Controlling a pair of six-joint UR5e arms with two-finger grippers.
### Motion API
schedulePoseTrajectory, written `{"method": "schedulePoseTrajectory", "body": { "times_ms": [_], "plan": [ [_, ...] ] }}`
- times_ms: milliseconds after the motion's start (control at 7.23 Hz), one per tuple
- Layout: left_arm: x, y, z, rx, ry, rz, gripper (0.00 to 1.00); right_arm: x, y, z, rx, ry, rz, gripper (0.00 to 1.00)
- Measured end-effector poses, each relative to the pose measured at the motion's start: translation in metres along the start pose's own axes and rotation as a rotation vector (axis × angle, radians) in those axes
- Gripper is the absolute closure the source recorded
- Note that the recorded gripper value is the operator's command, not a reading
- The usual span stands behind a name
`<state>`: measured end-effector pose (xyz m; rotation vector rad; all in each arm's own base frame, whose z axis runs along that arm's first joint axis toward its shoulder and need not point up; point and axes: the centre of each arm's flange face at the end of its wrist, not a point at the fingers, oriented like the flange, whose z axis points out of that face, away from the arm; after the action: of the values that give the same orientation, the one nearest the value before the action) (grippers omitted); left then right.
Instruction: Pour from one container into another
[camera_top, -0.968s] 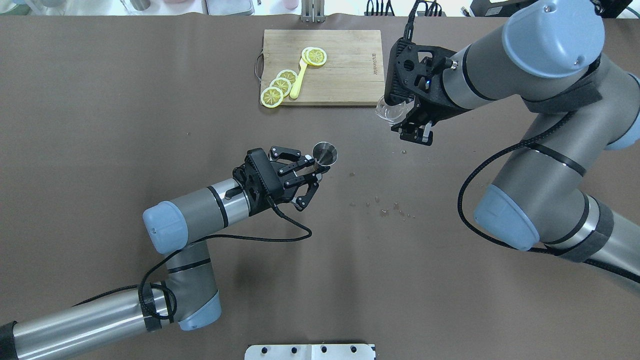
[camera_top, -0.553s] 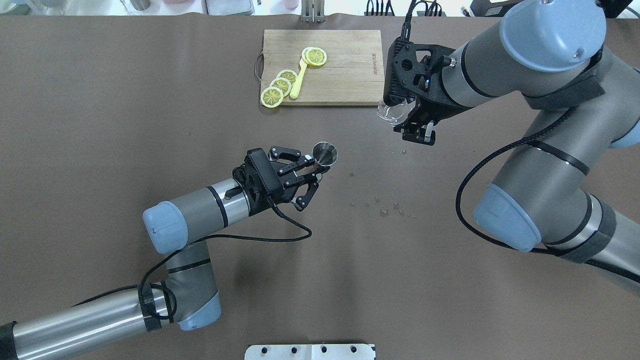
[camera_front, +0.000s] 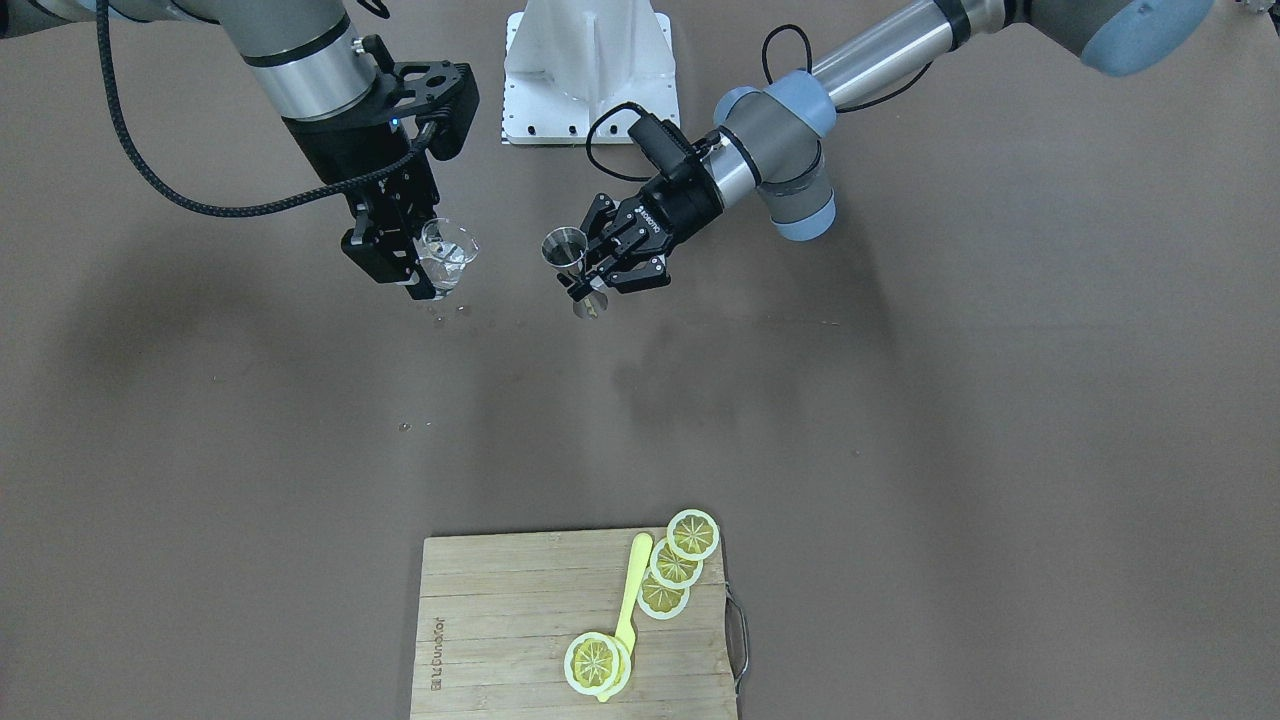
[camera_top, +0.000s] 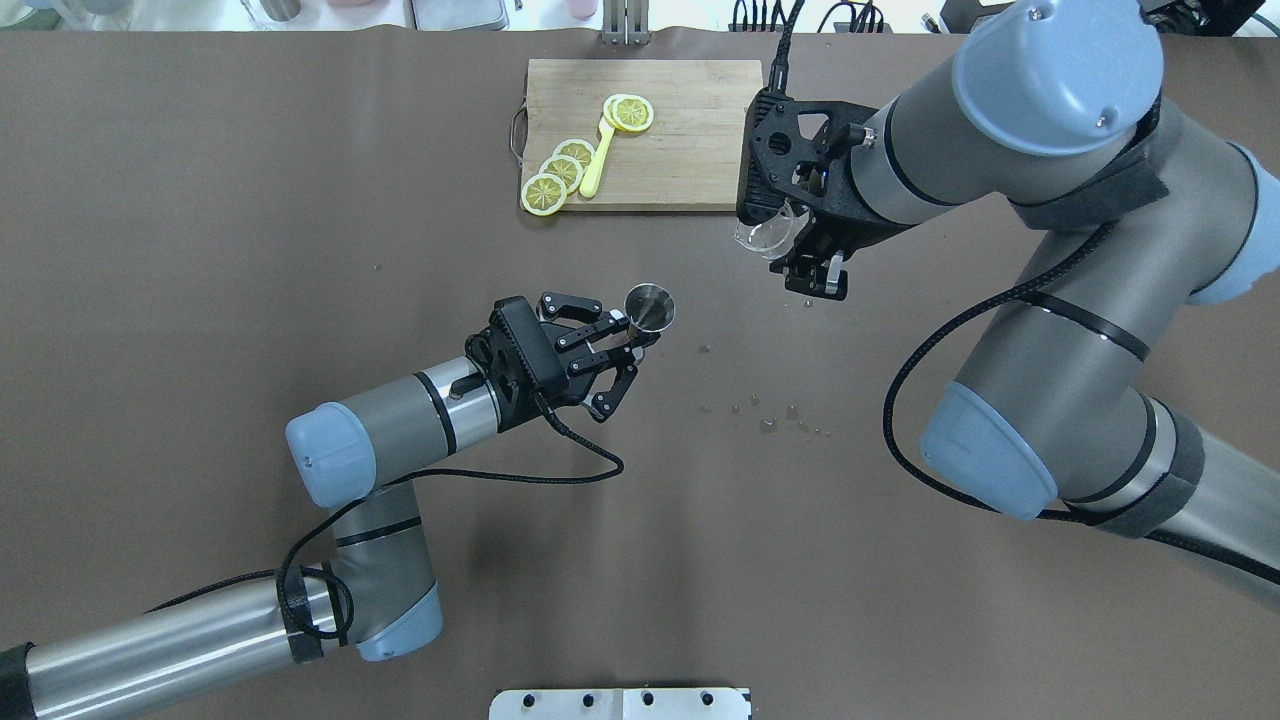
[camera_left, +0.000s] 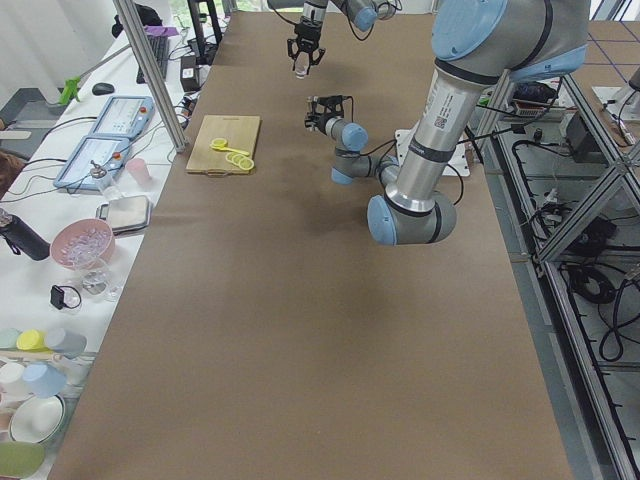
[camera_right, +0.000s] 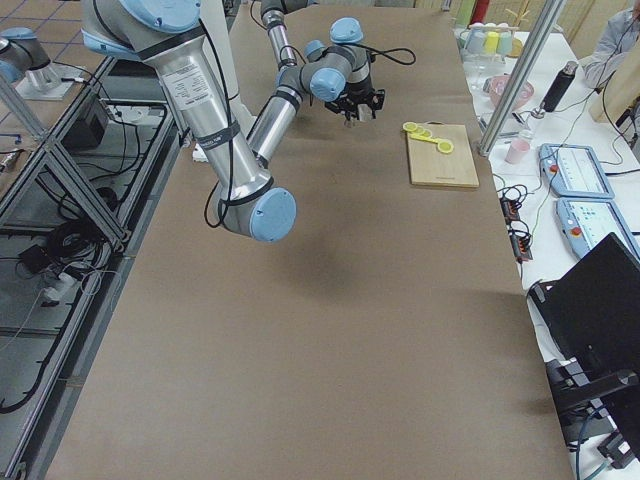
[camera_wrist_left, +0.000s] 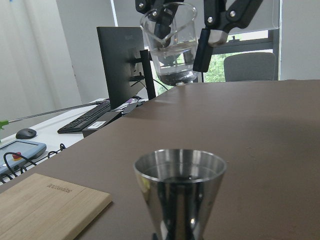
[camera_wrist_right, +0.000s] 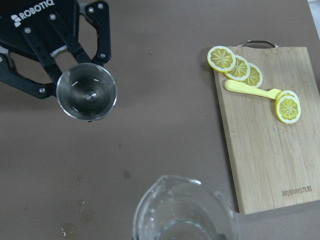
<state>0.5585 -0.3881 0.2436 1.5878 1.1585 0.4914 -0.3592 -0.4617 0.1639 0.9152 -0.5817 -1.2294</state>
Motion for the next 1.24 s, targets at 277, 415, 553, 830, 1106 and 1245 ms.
{"method": "schedulePoseTrajectory", "body": {
  "times_ms": [277, 415, 553, 830, 1106, 1245],
  "plan": [
    [0.000, 0.000, 0.000, 0.000, 0.000, 0.000, 1.00, -0.001, -0.001, 0.002, -0.004, -0.001, -0.002, 1.00],
    [0.000, 0.000, 0.000, 0.000, 0.000, 0.000, 1.00, -0.002, -0.002, 0.002, -0.003, -0.002, -0.003, 1.00],
    [0.000, 0.000, 0.000, 0.000, 0.000, 0.000, 1.00, -0.002, -0.005, 0.002, -0.001, -0.003, -0.005, 1.00],
    [0.000, 0.000, 0.001, 0.001, 0.000, 0.000, 1.00, -0.003, -0.014, 0.003, -0.004, -0.009, -0.009, 1.00],
    [0.000, -0.001, 0.001, 0.001, 0.000, 0.000, 1.00, -0.009, -0.023, 0.005, -0.030, -0.028, -0.009, 1.00],
    [0.000, -0.001, 0.001, 0.001, 0.000, 0.000, 1.00, -0.012, -0.027, 0.006, -0.047, -0.040, -0.012, 1.00]
  ]
}}
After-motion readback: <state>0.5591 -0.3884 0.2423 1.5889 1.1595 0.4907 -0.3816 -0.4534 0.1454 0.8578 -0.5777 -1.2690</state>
